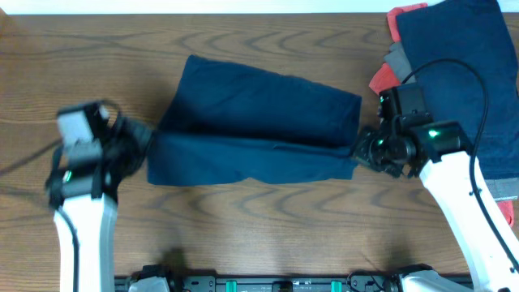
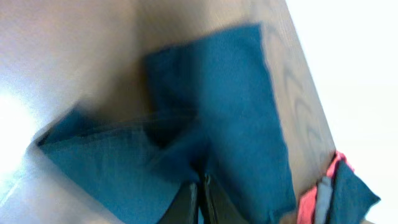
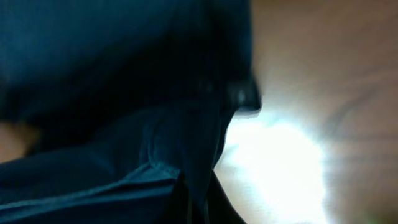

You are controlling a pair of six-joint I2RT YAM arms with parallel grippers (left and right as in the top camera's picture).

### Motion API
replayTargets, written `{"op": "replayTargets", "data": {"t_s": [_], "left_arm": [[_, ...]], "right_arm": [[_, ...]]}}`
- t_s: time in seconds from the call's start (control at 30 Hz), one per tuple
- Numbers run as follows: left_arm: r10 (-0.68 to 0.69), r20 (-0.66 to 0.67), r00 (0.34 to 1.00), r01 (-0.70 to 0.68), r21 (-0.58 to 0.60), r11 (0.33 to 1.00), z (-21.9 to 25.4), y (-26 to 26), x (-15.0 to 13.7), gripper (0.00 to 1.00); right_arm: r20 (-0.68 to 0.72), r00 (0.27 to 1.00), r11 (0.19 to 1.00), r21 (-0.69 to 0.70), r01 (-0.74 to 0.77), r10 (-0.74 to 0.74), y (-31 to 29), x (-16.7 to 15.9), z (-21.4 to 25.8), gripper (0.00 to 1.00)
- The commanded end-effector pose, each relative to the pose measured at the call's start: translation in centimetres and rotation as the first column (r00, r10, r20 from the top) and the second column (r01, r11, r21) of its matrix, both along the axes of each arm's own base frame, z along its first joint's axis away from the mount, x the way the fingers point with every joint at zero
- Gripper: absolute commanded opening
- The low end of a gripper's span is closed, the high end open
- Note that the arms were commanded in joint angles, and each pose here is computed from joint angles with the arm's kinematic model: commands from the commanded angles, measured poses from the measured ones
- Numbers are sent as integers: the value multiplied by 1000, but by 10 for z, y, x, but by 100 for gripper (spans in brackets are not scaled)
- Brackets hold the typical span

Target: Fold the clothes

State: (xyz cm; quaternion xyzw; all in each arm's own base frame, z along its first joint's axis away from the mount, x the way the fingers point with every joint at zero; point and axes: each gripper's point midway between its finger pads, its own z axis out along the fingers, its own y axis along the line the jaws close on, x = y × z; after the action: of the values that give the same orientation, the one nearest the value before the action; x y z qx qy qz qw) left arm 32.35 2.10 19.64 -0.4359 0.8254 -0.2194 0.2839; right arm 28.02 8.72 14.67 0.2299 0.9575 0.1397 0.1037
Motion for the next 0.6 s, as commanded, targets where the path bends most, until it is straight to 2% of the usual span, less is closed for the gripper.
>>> {"op": "replayTargets", "data": {"t_s": [0.0,0.13,0.27,0.43,0.57], "left_arm": [[25,26,999,-27,113,993,-10,14,37,6],[-44,115,992,30,124,992,-18,-7,84,6],[-92,222,971,63,136,989,-12,-25,116,6],[-122,241,963,86,156,984,-13,-37,124,6],[-203,198,959,152,246,957,-24,-44,122,6]], "right_arm": [[57,994,977,-182,107,-98,-51,25,-8,1],[122,987,977,-176,122,-101,-56,55,-15,1],[192,977,978,-169,122,-89,-54,86,-23,1],[186,979,977,-178,117,-83,-54,94,-34,1],[182,982,975,-204,91,-53,-56,96,-38,1]]}}
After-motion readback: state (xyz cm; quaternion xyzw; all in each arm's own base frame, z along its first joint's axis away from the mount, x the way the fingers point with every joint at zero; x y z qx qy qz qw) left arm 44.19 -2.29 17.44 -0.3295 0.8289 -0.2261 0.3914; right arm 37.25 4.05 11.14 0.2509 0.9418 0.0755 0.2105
